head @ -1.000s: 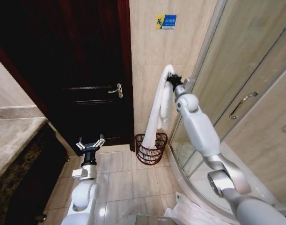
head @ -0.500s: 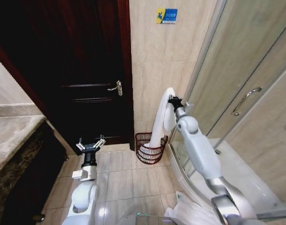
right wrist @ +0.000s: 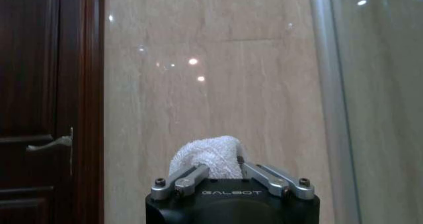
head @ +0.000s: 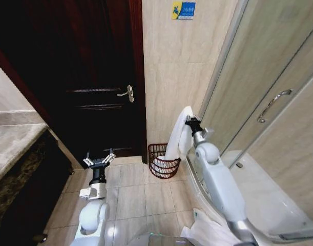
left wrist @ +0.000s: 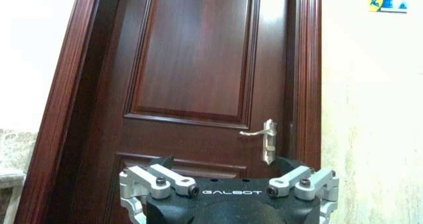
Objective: Discard the used towel into the hamper.
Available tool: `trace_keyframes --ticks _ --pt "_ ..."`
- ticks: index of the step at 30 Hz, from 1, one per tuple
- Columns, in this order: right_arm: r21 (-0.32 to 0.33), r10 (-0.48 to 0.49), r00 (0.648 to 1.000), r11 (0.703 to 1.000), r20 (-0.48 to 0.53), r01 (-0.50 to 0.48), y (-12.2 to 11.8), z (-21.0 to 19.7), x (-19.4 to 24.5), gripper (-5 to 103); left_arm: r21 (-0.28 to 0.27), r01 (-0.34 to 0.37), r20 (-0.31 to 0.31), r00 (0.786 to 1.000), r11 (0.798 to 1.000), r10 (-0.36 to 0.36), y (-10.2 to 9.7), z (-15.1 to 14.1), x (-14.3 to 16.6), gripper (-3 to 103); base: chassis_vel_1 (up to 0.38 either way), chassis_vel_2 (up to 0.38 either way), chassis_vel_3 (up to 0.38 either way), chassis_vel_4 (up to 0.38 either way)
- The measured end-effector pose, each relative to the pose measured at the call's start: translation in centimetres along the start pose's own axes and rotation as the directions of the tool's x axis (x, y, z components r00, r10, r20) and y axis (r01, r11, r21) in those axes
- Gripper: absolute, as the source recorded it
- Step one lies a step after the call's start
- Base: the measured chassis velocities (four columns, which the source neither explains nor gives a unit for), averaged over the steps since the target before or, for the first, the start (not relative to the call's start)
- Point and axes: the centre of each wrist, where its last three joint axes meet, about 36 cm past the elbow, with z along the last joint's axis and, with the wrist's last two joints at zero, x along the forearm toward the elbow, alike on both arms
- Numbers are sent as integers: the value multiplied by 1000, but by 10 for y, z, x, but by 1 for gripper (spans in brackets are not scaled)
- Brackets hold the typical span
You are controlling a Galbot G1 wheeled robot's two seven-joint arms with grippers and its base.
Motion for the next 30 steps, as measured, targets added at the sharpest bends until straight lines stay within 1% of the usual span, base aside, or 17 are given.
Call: trace_keyframes --ticks 1,4,9,14,17,21,30 --pt "0 0 1000 1000 0 0 0 0 0 4 0 0 0 1000 1000 0 0 0 0 100 0 0 0 0" --pt "-16 13 1000 1000 -3 -13 2 2 20 4 -1 -1 2 1000 1000 1 0 -1 1 100 0 0 0 0" --pt "-19 28 1000 999 1 -28 2 2 40 4 4 2 8 1000 1000 -2 0 -1 0 100 0 0 0 0" --pt "-17 63 998 998 7 -63 -2 9 58 4 11 7 13 1000 1000 -7 -1 4 0 100 0 0 0 0" --pt "-27 92 996 995 -2 -92 -3 15 72 4 15 4 14 1000 1000 -4 -2 5 -1 100 0 0 0 0" --pt "-32 102 995 994 -17 -103 -1 21 84 4 17 -1 11 1000 1000 1 -3 7 -1 100 0 0 0 0" --pt "-43 107 994 993 -19 -107 2 31 93 4 21 -18 12 1000 1000 18 -6 7 -5 100 0 0 0 0"
